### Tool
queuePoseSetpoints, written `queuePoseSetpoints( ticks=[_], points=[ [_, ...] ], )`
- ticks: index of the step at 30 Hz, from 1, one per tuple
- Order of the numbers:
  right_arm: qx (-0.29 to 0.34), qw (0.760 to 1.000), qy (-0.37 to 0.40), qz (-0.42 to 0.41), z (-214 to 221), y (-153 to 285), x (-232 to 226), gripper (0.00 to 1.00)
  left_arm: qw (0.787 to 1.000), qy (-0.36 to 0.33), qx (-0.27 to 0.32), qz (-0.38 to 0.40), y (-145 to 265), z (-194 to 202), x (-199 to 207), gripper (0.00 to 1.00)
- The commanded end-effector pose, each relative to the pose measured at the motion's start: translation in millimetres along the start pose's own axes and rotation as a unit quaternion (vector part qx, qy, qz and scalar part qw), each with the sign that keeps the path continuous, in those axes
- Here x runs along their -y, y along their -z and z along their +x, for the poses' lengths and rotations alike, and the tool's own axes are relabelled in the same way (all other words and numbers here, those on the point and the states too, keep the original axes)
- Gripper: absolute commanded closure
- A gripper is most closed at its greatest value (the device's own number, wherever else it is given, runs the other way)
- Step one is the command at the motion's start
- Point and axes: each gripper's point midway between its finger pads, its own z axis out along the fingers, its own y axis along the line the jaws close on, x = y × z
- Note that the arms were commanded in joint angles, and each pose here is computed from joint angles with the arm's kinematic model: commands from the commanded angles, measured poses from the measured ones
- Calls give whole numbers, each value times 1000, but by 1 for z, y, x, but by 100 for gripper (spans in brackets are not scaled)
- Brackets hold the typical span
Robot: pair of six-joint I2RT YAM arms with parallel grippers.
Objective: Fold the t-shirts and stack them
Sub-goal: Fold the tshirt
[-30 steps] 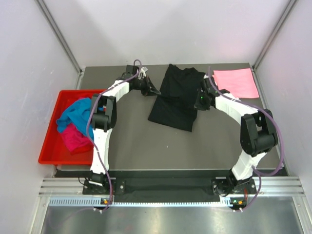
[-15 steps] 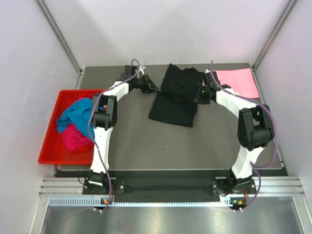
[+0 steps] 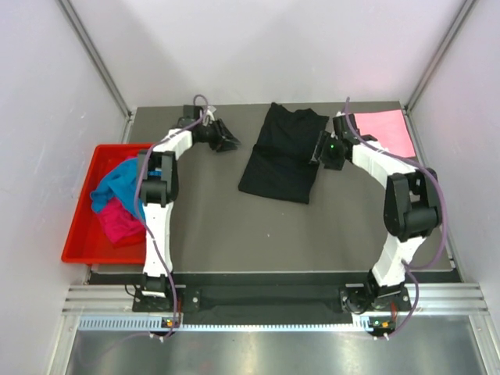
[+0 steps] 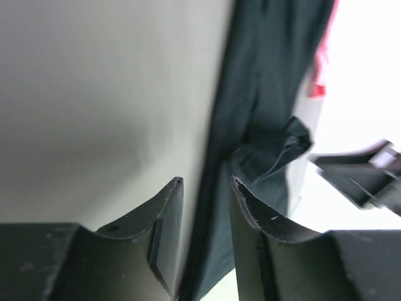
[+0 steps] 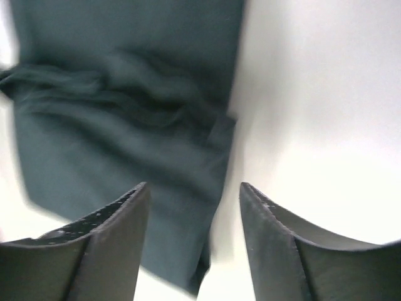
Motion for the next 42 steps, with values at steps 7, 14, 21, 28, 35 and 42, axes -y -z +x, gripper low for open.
queuePoseSetpoints(
  ticks=[7, 14, 21, 28, 35, 42],
  points=[
    [-47, 990, 39, -128, 74, 55, -23, 42, 990, -90, -23, -105, 69, 73, 10, 59],
    [-42, 978, 51, -197, 96, 54, -33, 51, 990, -74, -61, -100, 69, 120, -15, 58],
    [-50, 974, 59, -215, 104, 40, -36, 49, 992, -73, -74, -74, 59, 128, -16, 57],
    [-52, 975, 59, -209, 108, 33, -35, 49, 992, -73, -82, -54, 47, 133, -16, 58],
    [-58, 979, 56, -190, 113, 26, -28, 48, 991, -76, -97, -57, 37, 143, -19, 57],
    [-61, 979, 49, -188, 115, 26, -28, 52, 990, -78, -103, -60, 33, 147, -20, 64]
  ],
)
